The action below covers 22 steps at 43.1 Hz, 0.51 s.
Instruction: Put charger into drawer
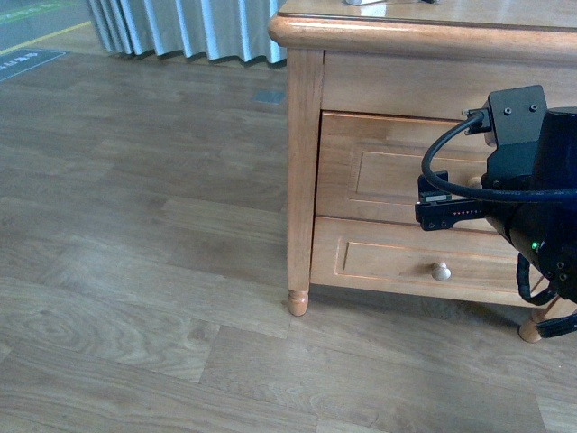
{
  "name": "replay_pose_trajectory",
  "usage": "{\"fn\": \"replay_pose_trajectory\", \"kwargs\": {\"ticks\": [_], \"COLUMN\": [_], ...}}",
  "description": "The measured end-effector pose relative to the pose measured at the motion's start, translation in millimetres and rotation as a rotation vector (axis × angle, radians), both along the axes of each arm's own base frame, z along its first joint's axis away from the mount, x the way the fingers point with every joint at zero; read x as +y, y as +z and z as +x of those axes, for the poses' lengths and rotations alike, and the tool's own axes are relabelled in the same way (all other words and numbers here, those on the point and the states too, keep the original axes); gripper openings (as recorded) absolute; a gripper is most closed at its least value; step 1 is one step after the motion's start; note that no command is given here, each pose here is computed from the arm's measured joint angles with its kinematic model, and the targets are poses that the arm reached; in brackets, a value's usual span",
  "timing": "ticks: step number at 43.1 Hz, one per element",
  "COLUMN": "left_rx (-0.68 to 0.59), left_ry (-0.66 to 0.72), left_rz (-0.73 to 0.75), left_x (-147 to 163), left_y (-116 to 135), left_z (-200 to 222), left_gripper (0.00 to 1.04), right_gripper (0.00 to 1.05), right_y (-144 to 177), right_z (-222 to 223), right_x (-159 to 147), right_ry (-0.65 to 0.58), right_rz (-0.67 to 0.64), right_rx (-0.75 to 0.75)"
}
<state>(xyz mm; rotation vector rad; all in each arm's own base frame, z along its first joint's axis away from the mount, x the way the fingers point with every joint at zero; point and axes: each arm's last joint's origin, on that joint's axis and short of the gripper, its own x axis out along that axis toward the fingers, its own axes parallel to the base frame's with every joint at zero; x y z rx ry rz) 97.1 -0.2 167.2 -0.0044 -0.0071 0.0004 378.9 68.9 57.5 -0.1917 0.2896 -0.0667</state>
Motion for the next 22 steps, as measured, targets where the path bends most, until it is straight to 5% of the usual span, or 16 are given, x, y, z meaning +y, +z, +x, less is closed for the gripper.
{"fn": "replay_pose_trajectory", "kwargs": {"ticks": [22], "left_rx": [0.0], "left_ry": [0.0], "left_rz": [0.0], "left_x": [0.0], "left_y": [0.0], "left_z": [0.0], "left_gripper": [0.99], "right_gripper": [0.96], "right_y": [-9.0], "right_z": [3.2], "right_x": [3.8], "right_ry": [-0.006], "right_rz": [-0.008], "right_rx": [0.022]}}
